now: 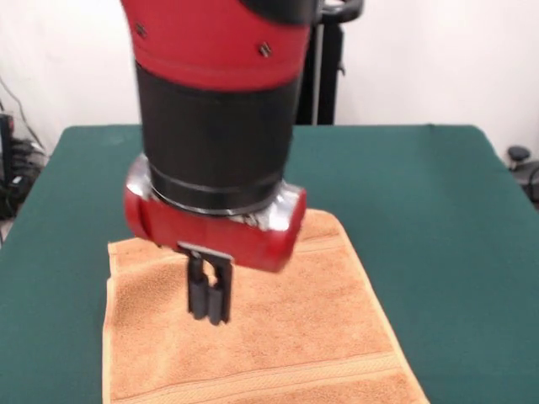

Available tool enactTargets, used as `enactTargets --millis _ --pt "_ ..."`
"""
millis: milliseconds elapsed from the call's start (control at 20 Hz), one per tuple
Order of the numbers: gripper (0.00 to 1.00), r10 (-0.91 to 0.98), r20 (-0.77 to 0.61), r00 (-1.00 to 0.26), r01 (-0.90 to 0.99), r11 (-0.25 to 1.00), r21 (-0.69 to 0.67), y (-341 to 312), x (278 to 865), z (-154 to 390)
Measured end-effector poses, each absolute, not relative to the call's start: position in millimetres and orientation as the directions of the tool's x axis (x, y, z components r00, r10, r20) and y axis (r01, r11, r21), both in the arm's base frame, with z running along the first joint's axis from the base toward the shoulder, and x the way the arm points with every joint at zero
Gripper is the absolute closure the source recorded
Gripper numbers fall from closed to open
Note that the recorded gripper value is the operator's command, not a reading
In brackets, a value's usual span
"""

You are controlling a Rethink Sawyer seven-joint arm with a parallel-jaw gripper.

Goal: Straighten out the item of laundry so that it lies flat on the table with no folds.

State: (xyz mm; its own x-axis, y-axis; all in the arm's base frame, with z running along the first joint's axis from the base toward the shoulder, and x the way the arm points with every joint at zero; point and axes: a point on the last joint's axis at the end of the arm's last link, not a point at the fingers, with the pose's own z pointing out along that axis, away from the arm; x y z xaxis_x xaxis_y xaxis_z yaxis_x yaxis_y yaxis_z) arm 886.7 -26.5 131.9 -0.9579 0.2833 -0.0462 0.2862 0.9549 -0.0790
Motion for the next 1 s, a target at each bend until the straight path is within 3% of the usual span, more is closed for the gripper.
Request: enactTargets --millis 500,1000 --pt "1.0 0.235 0.065 -0.97 0.23 0.97 -0.077 1 841 61" --pt "1.0 0.227 0.131 -0.965 0.222 0.974 -0.049 18 824 44"
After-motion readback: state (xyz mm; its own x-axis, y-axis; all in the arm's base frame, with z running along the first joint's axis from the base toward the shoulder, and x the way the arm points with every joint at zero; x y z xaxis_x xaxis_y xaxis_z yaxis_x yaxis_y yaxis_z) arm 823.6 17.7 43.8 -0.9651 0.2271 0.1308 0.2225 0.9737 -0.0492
